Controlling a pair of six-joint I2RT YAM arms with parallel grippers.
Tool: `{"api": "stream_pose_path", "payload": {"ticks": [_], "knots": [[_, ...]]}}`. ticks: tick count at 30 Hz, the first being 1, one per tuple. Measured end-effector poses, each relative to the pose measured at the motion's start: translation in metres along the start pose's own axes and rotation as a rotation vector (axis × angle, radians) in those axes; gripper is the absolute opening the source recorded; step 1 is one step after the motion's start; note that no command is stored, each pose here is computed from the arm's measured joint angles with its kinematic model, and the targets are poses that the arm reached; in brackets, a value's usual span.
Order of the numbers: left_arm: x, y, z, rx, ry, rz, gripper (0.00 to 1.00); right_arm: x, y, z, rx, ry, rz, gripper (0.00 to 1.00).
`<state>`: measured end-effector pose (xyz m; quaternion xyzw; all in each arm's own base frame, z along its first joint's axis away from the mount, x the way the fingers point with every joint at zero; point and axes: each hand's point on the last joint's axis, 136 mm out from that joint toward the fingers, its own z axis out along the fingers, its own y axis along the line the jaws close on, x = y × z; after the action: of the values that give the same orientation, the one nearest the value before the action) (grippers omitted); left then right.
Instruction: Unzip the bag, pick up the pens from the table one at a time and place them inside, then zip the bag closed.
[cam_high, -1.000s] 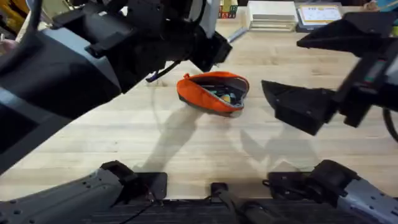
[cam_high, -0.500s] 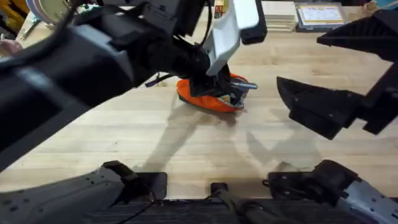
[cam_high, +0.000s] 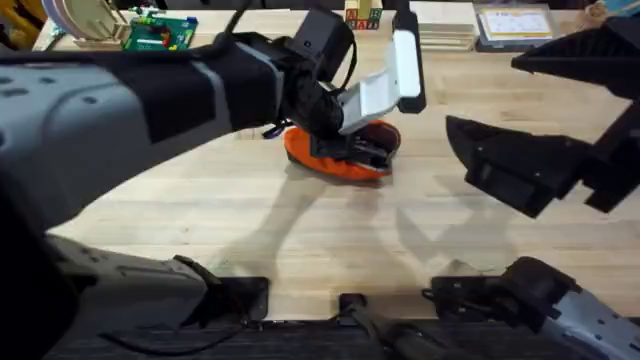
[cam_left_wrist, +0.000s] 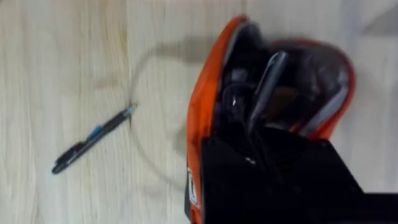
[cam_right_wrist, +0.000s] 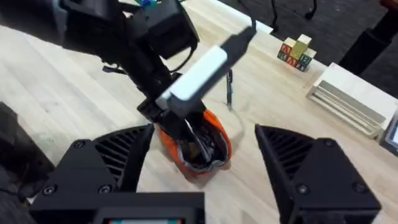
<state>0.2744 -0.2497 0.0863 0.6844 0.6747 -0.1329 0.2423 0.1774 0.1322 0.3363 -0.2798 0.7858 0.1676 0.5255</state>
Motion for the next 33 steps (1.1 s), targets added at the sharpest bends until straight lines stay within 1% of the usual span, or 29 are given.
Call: {"api": "stream_pose_path", "payload": {"ticks": [4,5,6,8,9,10,11,15,18,22,27,30,33], "knots": [[0.013,0.004,0.005,-0.024,0.07,-0.003,0.044,0.0,0.0,0.0,0.0,0.0,0.002,0.998],[0.014,0.005,0.005,-0.031,0.078,0.001,0.061,0.0,0.0,0.0,0.0,0.0,0.003,0.998],[0.015,0.006,0.005,-0.035,0.085,0.006,0.114,0.0,0.0,0.0,0.0,0.0,0.003,0.998],[0.017,0.007,0.005,-0.044,0.097,0.01,0.4,0.0,0.0,0.0,0.0,0.0,0.003,0.998],[0.018,0.011,0.004,-0.06,0.109,0.012,0.869,0.0,0.0,0.0,0.0,0.0,0.004,0.998],[0.018,0.012,0.003,-0.063,0.111,0.009,0.958,0.0,0.0,0.0,0.0,0.0,0.004,0.998],[0.018,0.012,0.003,-0.064,0.112,0.009,0.983,0.0,0.0,0.0,0.0,0.0,0.004,0.998],[0.013,0.01,-0.001,-0.077,0.117,0.018,0.992,0.0,0.0,0.0,0.0,0.0,0.004,0.998],[0.005,0.012,-0.014,-0.112,0.096,0.035,0.992,0.0,0.0,0.0,0.0,0.0,0.004,0.998],[-0.013,0.017,-0.042,-0.186,0.038,0.054,0.992,0.0,0.0,0.0,0.0,0.0,0.004,0.998],[-0.03,0.02,-0.077,-0.27,-0.032,0.05,0.994,0.0,0.0,0.0,0.0,0.0,0.004,0.998],[-0.035,0.023,-0.096,-0.316,-0.065,0.04,0.993,0.0,0.0,0.0,0.0,0.0,0.004,0.998],[-0.032,0.03,-0.118,-0.364,-0.098,0.012,0.993,0.0,0.0,0.0,0.0,-0.001,0.004,0.998]]}}
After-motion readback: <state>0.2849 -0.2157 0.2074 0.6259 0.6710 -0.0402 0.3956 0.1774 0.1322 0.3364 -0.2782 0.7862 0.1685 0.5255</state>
